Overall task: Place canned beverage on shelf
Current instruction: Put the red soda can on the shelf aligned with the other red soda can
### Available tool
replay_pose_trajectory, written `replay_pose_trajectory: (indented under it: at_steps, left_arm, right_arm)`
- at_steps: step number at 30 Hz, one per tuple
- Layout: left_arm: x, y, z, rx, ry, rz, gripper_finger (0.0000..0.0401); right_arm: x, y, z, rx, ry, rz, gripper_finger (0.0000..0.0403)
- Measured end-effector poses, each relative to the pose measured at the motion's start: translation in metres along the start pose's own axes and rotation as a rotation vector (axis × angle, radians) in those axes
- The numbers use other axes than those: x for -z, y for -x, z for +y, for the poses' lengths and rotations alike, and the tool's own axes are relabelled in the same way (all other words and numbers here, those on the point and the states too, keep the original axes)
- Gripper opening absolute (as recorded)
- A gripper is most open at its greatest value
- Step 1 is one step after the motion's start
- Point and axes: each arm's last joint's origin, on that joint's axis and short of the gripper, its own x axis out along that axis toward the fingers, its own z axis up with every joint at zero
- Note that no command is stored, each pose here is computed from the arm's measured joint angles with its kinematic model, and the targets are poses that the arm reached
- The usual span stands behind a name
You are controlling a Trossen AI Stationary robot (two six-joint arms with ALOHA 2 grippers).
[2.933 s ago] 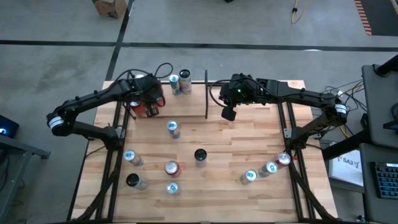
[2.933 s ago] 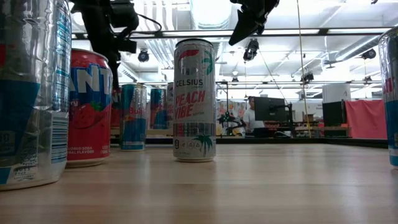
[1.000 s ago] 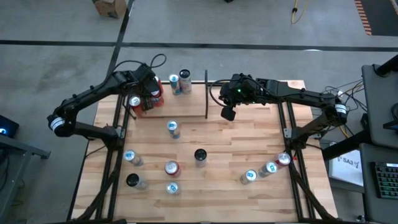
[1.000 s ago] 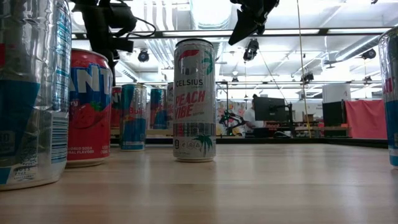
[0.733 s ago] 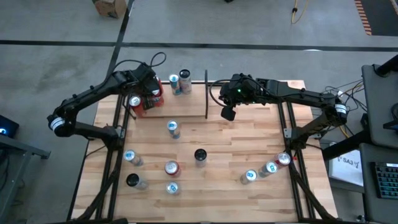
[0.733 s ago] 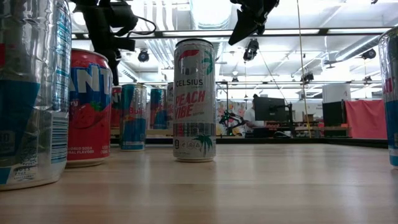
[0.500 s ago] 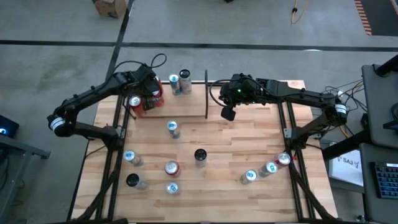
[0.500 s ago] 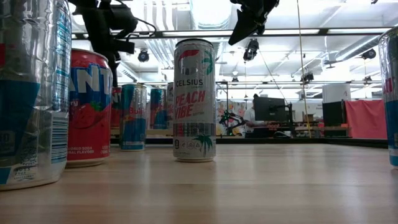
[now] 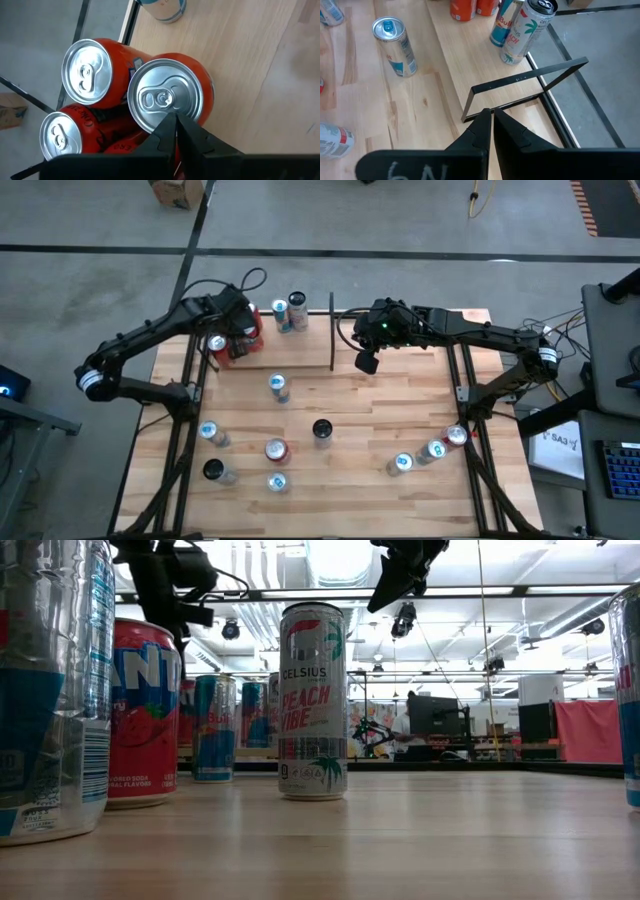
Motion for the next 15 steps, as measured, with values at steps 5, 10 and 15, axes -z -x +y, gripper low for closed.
replay_pose_trajectory:
  at_steps: [5,10,15]
  left_arm:
    - [0.0013,0.0019,-0.0001,-0.002,0.007,-0.004,0.0]
    - [0.0008,0.0021,0.0002,-0.005,0.011,-0.01,0.0]
    - [0.0001,0.0027,0.0007,-0.011,0.023,-0.023,0.0]
  right_arm:
    - [0.0001,-0.0001,0.0,0.0,0.0,0.0,0.0009]
    - [0.0001,-0.0001,0.0,0.0,0.0,0.0,0.0009]
    - [0.0001,-0.0001,0.0,0.0,0.001,0.0,0.0009]
